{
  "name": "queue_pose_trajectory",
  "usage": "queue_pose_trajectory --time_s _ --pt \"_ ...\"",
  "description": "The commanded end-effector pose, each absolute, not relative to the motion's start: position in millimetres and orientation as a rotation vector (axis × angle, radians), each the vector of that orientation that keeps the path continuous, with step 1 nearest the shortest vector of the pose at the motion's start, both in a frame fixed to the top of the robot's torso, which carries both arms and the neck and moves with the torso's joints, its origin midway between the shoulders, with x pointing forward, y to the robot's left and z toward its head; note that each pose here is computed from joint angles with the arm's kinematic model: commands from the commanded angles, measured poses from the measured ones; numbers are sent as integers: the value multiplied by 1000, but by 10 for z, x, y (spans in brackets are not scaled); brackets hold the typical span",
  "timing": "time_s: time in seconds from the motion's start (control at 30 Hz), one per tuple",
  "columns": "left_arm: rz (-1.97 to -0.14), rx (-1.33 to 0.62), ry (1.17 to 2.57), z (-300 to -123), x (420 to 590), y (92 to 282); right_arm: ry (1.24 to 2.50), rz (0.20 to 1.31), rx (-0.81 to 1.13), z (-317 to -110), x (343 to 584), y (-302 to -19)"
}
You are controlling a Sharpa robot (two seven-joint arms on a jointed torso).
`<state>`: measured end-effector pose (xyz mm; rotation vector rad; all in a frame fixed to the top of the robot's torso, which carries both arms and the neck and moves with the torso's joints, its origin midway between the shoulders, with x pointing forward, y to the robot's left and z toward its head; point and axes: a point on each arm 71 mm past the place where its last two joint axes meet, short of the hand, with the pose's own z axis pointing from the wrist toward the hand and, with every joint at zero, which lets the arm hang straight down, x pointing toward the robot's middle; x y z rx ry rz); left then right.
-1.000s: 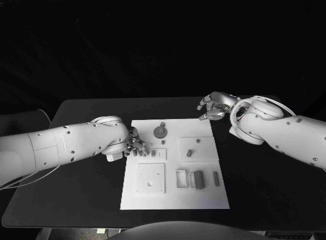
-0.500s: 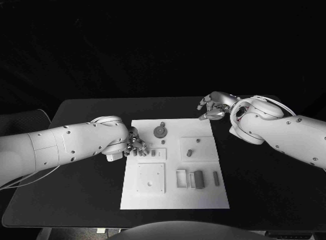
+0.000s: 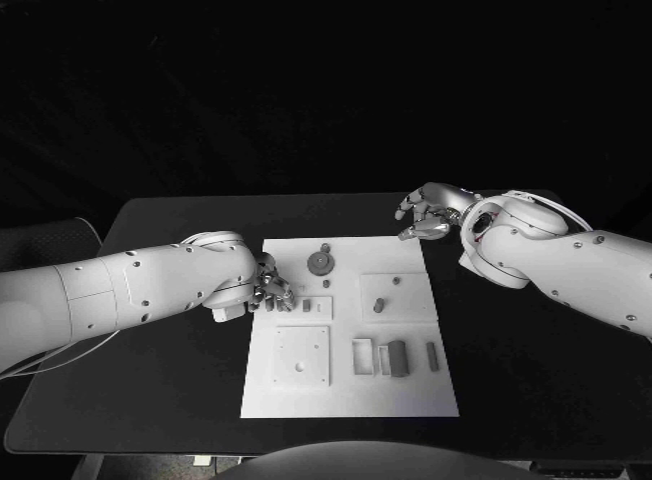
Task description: Assemble the parts on the task board
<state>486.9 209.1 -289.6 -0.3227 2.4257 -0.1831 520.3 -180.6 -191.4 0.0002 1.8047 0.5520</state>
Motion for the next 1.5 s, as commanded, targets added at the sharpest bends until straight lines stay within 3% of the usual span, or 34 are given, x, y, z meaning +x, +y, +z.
queue_pose_trajectory --time_s 0.03,1.5 --pt "-193 -315 2419 -2892 4872 2074 1813 550 -16 -1921 5197 -1798" --pt "-174 -267 2425 -2892 4871 2050 1813 551 -16 -1922 5192 -1796"
